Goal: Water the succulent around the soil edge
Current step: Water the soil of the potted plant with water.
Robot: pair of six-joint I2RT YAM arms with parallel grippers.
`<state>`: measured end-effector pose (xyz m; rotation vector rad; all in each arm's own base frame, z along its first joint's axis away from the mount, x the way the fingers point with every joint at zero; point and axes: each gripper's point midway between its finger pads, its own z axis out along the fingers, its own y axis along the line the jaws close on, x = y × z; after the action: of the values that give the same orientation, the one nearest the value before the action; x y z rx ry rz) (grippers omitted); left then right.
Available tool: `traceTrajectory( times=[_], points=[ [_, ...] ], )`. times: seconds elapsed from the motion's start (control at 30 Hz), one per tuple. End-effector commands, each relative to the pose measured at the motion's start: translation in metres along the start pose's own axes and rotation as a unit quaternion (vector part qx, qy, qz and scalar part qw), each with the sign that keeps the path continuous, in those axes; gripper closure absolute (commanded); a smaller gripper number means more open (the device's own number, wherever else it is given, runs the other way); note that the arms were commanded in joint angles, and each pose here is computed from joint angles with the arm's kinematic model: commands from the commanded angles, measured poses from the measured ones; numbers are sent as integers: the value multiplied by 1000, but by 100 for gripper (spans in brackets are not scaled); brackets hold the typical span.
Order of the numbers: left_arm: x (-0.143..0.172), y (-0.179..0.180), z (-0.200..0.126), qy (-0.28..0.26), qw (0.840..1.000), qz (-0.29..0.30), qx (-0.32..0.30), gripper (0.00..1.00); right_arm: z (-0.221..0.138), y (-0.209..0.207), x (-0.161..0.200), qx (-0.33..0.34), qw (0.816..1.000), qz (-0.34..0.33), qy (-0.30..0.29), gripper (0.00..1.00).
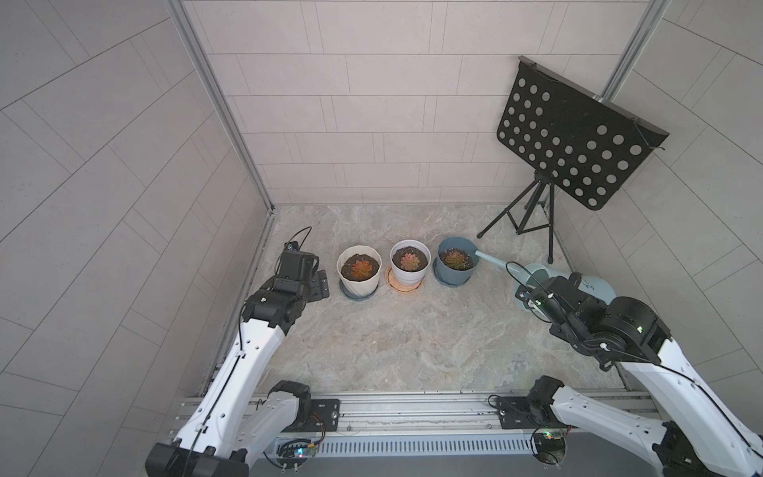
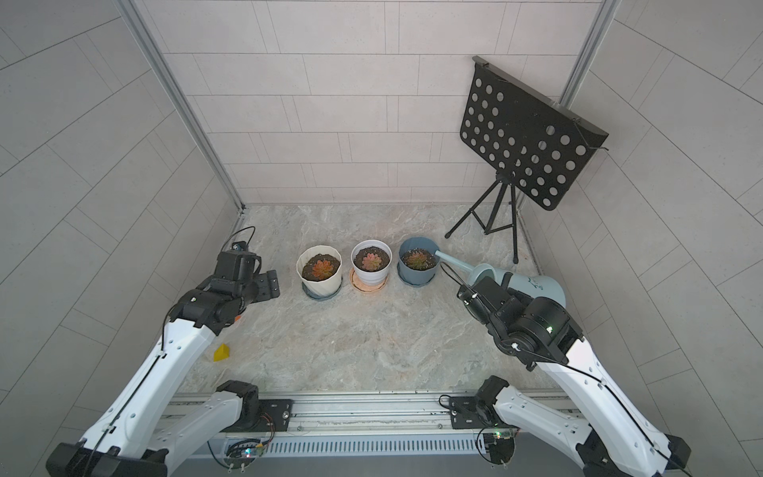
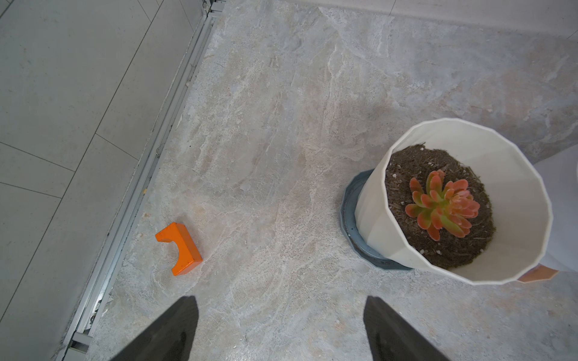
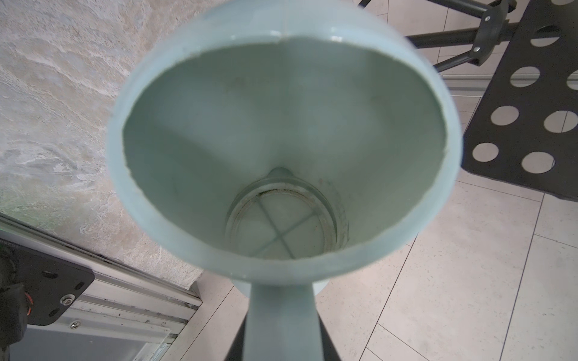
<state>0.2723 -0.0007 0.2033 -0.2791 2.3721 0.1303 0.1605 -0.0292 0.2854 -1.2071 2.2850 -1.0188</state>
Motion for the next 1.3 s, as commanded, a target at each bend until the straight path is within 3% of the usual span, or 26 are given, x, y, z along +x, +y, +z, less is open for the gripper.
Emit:
traceTrajectory(
  times=[0.0, 1.27],
  points=[
    [2, 1, 3, 2, 1000, 3, 1, 10, -3, -5, 24, 16, 998, -29, 48, 100],
    [2, 3, 4, 4, 1000, -8, 5, 10, 1, -23, -14, 24, 999, -32, 31, 100]
  ],
)
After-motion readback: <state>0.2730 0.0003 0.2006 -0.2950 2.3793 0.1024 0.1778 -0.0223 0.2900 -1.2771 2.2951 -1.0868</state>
